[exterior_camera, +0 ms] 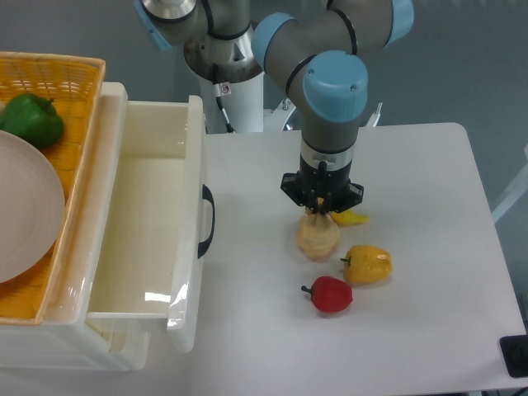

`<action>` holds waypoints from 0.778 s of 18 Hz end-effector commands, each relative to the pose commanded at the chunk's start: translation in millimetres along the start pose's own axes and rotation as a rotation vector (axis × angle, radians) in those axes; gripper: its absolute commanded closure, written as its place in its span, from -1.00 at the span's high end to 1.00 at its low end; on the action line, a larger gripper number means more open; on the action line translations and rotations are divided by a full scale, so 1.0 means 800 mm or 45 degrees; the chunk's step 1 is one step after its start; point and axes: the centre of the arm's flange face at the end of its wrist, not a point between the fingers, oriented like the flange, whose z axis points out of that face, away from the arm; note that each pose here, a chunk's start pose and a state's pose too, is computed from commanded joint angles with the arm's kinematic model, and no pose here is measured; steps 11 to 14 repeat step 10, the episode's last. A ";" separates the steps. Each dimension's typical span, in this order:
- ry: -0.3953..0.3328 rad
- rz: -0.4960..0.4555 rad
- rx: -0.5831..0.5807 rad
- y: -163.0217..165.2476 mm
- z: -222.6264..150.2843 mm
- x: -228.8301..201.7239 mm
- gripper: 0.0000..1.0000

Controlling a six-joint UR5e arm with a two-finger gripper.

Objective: Pick up the square bread
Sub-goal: 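Lift the gripped square bread up off the table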

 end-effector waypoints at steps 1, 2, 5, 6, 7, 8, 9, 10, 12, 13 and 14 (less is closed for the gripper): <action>0.006 0.017 -0.005 0.001 0.001 0.001 -0.66; 0.016 0.035 -0.014 0.006 0.002 0.005 -0.66; 0.020 0.078 -0.018 0.018 -0.003 0.002 -0.66; 0.021 0.078 -0.020 0.021 -0.003 0.002 -0.66; 0.023 0.068 -0.020 0.027 -0.003 0.001 -0.66; 0.023 0.064 -0.020 0.029 -0.003 0.000 -0.66; 0.024 0.062 -0.021 0.030 -0.003 -0.001 -0.66; 0.022 0.060 -0.020 0.031 -0.004 -0.001 -0.66; 0.022 0.060 -0.020 0.031 -0.004 -0.001 -0.66; 0.022 0.060 -0.020 0.031 -0.004 -0.001 -0.66; 0.022 0.060 -0.020 0.031 -0.004 -0.001 -0.66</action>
